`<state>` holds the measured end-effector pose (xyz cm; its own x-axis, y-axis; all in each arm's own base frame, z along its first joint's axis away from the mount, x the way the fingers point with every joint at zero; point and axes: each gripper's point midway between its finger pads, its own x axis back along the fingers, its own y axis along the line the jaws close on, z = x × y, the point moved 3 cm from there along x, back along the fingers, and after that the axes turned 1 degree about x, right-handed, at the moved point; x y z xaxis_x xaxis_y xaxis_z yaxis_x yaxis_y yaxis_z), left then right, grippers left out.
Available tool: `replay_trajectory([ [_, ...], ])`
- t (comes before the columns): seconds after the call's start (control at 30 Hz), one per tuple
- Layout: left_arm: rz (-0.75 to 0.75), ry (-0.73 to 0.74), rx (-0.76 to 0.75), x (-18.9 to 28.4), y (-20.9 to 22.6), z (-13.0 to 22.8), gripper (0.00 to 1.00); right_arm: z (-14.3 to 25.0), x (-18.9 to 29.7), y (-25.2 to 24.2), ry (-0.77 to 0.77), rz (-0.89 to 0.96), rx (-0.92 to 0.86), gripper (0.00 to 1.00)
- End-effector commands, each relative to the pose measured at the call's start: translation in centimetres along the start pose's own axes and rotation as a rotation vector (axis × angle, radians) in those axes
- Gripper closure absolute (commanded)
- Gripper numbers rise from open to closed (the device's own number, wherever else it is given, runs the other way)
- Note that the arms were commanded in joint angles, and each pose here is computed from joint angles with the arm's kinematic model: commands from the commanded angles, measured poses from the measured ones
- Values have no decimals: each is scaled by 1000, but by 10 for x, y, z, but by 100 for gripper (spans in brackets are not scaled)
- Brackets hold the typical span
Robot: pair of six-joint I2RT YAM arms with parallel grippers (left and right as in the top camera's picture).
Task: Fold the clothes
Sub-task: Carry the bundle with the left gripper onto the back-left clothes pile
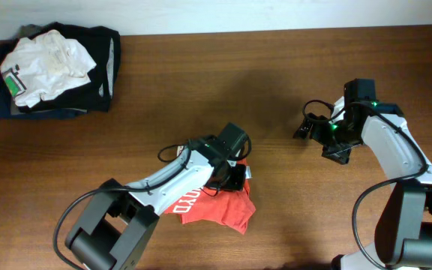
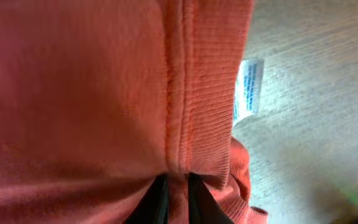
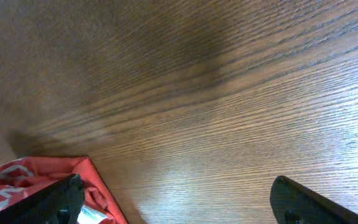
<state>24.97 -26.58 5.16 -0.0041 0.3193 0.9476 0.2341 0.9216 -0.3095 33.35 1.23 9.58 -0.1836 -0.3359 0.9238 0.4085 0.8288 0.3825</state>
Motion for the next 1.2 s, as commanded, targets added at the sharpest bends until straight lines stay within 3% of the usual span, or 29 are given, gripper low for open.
replay_trajectory([
  [0.0, 63, 26, -33, 35, -19, -10, 79, 1, -2, -4, 6, 12, -8, 1],
  [0.07, 16, -25, -49, 100, -7, -32, 36, 1, -2, -4, 6, 12, -8, 1],
  [0.1, -56, -53, 4, 127, 15, -38, 1, 1, -2, -4, 6, 12, -8, 1],
  [0.2, -222, -3, 120, 154, 91, -33, 1, 1, -2, -4, 6, 12, -8, 1],
  [0.3, -217, 39, 221, 152, 161, -23, 1, 1, -2, -4, 6, 12, -8, 1],
  [0.47, 395, -13, 68, 94, 148, 2, 1, 1, -2, -4, 6, 13, -8, 1],
  [0.6, 451, 24, 40, 49, 132, 33, 1, 1, -2, -4, 6, 12, -8, 1],
  [0.7, 335, 24, 93, 28, 140, 35, 10, 1, -2, -4, 6, 12, -8, 2],
  [0.73, 335, 11, 83, 28, 140, 32, 18, 1, -2, -4, 6, 12, -8, 1],
  [0.77, 334, 3, 82, 28, 139, 31, 35, 1, -2, -4, 6, 12, -8, 1],
  [0.8, 336, -3, 89, 28, 139, 29, 73, 1, -2, -4, 6, 12, -8, 1],
  [0.83, 336, -7, 107, 30, 139, 25, 97, 1, -2, -4, 6, 12, -8, 1],
  [0.93, 209, -60, 156, 53, 150, -9, 99, 1, -2, -4, 6, 12, -8, 1],
  [1.07, -250, -288, 124, 119, 200, -81, 99, 1, -2, -4, 6, 13, -8, 1],
  [1.17, -429, -463, 63, 146, 223, -117, 99, 1, -2, -4, 6, 12, -8, 1],
])
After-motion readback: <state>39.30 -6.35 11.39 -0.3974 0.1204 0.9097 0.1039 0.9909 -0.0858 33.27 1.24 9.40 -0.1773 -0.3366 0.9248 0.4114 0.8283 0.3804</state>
